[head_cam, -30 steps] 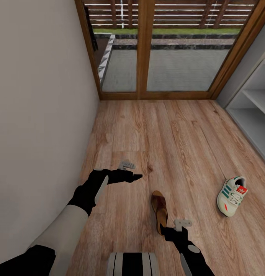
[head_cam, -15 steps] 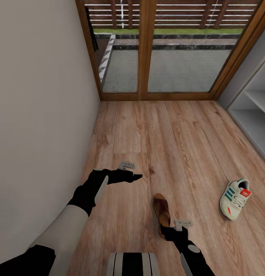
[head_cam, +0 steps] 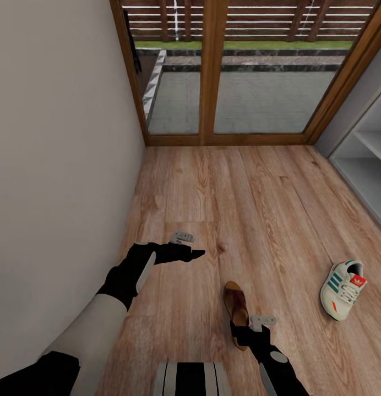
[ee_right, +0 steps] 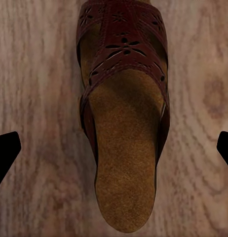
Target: Pick up the two gym shoes and the two sandals from the corridor floor and place them onto the hallstand (shoe rack) in the corridor, making sure they are on the rack and not on the floor. Arrange them so the two gym shoes are next to each other and the two sandals are next to each other.
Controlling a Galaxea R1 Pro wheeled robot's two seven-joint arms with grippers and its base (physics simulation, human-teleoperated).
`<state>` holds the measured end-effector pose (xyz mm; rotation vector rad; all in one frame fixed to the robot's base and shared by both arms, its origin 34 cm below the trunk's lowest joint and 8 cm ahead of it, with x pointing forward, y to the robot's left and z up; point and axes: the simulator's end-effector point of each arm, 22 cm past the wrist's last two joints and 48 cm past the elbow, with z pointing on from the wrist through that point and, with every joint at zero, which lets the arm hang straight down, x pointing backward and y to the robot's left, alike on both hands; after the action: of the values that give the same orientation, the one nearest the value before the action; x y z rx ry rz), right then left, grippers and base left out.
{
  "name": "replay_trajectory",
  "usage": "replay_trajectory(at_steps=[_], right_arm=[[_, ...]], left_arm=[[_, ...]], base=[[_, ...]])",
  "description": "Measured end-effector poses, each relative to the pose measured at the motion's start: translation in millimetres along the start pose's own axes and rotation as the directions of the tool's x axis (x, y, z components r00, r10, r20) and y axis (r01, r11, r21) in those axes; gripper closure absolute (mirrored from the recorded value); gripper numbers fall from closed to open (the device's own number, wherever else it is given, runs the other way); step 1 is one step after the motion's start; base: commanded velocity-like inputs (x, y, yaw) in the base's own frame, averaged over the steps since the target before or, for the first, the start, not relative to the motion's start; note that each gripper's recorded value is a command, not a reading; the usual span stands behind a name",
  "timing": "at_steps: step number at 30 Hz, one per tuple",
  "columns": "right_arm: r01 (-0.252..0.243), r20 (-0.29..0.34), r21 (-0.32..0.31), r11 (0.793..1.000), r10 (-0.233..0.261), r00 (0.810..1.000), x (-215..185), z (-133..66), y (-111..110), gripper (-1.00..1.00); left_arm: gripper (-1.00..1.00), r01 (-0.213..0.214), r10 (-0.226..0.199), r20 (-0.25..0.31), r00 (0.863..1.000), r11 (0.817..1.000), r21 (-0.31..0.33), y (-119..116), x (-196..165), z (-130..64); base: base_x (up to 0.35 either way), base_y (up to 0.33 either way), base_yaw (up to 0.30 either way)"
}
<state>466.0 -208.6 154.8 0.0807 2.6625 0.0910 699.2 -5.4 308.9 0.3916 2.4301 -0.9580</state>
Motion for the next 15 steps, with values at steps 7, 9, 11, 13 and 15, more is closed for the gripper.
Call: replay_trajectory(at_steps=[7, 9, 11, 13, 15], right_arm=[[-0.001, 0.000, 0.000, 1.000, 0.001, 1.000, 0.0, 0.0, 0.5, -1.00], [-0.001, 0.000, 0.000, 1.000, 0.001, 1.000, -0.1, 0.1, 0.6, -1.00], [-0.001, 0.000, 0.000, 1.000, 0.001, 1.000, -0.1, 0.0, 0.6, -1.00], [-0.001, 0.000, 0.000, 1.000, 0.001, 1.000, -0.2, 0.0, 0.6, -1.00], [-0.003, 0.001, 0.000, 1.000, 0.003, 1.000, -0.4, 0.0, 0.4, -1.00]], left_arm=[[-1.00, -0.001, 0.001, 0.001, 1.000, 1.000, 0.001, -0.7, -0.8, 0.2], [-1.00, -0.002, 0.002, 0.001, 1.000, 1.000, 0.001, -0.9, -0.9, 0.3], [-1.00, -0.002, 0.002, 0.001, 1.000, 1.000, 0.001, -0.8, -0.9, 0.3], [-1.00, -0.002, 0.002, 0.001, 1.000, 1.000, 0.001, -0.9, -0.8, 0.3], [-1.00, -0.003, 0.003, 0.002, 1.000, 1.000, 0.001, -1.3, -0.9, 0.6]], base=[[0.002, 0.002, 0.000], [0.000, 0.000, 0.000], [0.000, 0.000, 0.000], [0.000, 0.000, 0.000], [0.000, 0.000, 0.000]])
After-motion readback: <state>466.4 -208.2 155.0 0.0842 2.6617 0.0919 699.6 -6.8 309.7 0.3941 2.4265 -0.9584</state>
